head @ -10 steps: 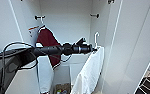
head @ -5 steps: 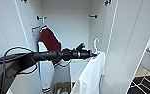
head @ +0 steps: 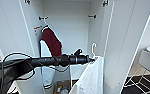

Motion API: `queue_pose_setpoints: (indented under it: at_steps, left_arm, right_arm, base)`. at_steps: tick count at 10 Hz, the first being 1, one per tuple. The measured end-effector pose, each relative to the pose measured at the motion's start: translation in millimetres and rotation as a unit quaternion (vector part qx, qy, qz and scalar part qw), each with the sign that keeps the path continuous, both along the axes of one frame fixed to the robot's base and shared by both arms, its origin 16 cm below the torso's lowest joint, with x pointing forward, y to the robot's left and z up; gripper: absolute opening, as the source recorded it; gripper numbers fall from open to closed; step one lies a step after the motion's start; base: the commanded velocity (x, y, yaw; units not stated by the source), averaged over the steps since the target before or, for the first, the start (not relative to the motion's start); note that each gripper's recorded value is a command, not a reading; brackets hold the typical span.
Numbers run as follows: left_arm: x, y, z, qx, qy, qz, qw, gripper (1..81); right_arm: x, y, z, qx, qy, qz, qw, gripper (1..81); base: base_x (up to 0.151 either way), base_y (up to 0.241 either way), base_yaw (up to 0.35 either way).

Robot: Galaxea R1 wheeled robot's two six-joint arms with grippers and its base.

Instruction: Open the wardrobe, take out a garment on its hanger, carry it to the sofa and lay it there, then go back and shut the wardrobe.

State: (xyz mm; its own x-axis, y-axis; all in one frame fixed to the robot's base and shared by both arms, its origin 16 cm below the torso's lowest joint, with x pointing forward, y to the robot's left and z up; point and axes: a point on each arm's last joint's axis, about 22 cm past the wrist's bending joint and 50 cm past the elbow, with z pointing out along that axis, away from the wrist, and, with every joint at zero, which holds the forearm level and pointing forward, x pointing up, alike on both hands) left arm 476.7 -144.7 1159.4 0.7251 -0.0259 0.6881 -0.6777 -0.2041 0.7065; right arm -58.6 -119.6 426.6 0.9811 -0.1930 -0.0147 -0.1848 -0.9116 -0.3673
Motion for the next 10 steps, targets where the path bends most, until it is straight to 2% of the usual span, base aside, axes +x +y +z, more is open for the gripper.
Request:
queue_pose_setpoints:
  at_steps: [4, 10]
  left_arm:
    - [-9.9, -2.7, 6.8, -0.003, -0.006, -0.011, 0.9999, 1.0]
    - [-24.6, -8.7, -7.2, -0.001, -0.004, -0.025, 0.9997, 1.0]
  right_arm:
    - [-1.2, 0.2, 0.0, 0.0, 0.0, 0.0, 1.0, 81.1]
    - [-1.0, 0.2, 0.1, 0.0, 0.0, 0.0, 1.0, 81.1]
  base:
    - [-0.094, 0.0, 0.0]
    - [-0.093, 0.0, 0.0]
